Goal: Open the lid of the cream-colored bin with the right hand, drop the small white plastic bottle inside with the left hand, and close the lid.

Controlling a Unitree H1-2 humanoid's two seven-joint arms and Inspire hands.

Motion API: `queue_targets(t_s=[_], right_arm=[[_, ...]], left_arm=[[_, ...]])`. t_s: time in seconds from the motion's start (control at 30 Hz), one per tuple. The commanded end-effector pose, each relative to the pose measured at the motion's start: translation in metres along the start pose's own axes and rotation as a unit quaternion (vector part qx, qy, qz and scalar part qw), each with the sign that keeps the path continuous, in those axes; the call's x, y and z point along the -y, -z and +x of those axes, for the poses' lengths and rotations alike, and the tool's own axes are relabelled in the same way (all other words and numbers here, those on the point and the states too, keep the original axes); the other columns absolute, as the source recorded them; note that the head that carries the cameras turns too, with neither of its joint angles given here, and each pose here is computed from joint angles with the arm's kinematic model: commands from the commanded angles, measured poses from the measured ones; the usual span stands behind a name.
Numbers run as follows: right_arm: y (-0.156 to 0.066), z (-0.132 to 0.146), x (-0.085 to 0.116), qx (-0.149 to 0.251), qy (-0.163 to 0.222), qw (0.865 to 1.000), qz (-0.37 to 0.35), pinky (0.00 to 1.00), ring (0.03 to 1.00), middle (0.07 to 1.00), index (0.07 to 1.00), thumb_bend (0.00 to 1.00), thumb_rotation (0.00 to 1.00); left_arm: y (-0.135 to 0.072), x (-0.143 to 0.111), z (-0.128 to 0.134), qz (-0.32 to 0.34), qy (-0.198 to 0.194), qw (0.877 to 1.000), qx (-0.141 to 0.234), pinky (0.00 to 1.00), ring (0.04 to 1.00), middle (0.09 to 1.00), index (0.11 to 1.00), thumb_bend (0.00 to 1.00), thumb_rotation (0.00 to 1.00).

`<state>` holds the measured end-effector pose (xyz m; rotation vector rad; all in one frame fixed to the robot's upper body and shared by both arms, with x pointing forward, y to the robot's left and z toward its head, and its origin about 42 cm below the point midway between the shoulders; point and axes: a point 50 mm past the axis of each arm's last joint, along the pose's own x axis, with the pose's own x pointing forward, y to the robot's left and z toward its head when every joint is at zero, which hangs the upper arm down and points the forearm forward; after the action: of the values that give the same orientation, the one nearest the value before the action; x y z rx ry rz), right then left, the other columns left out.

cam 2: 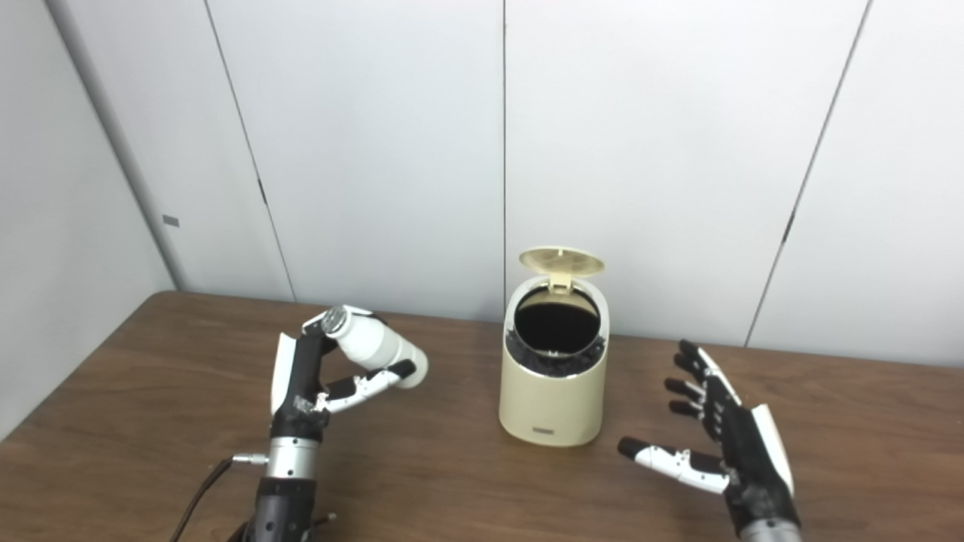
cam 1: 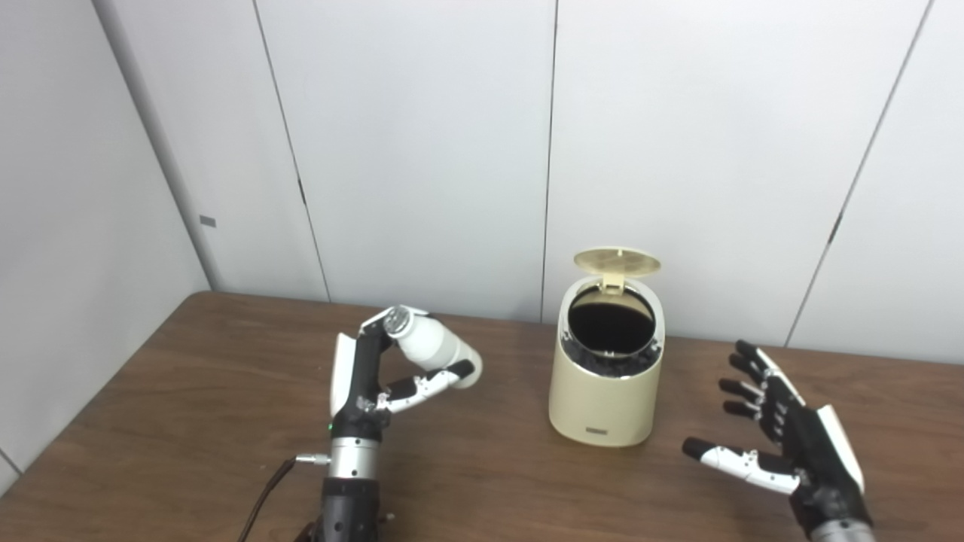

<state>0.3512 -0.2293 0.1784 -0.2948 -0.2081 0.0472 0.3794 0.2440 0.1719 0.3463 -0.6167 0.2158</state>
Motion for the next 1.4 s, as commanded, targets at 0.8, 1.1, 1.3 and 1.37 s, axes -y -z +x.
queue_targets(t_s=[0.8, 1.1, 1.3, 1.37], right_arm=[[-0.011, 0.018, -0.02, 0.048, 0.012, 0.999, -0.022, 0.68, 0.774, 0.893, 0.908, 0.84, 0.3], [-0.011, 0.02, -0.024, 0.054, 0.02, 0.998, -0.01, 0.7, 0.773, 0.895, 0.905, 0.86, 0.3], [-0.012, 0.02, -0.025, 0.057, 0.024, 0.998, -0.005, 0.69, 0.777, 0.896, 0.904, 0.86, 0.31], [-0.012, 0.02, -0.025, 0.056, 0.025, 0.998, -0.004, 0.7, 0.781, 0.898, 0.904, 0.87, 0.32]], left_arm=[[-0.093, 0.054, 0.091, -0.032, 0.064, 0.977, 0.199, 0.37, 0.439, 0.49, 0.495, 0.48, 0.0], [-0.099, 0.069, 0.103, -0.002, 0.082, 0.971, 0.225, 0.36, 0.438, 0.503, 0.498, 0.48, 0.0], [-0.094, 0.076, 0.111, 0.028, 0.092, 0.968, 0.232, 0.38, 0.433, 0.504, 0.486, 0.48, 0.0], [-0.092, 0.078, 0.112, 0.031, 0.096, 0.968, 0.229, 0.38, 0.436, 0.504, 0.485, 0.48, 0.0]])
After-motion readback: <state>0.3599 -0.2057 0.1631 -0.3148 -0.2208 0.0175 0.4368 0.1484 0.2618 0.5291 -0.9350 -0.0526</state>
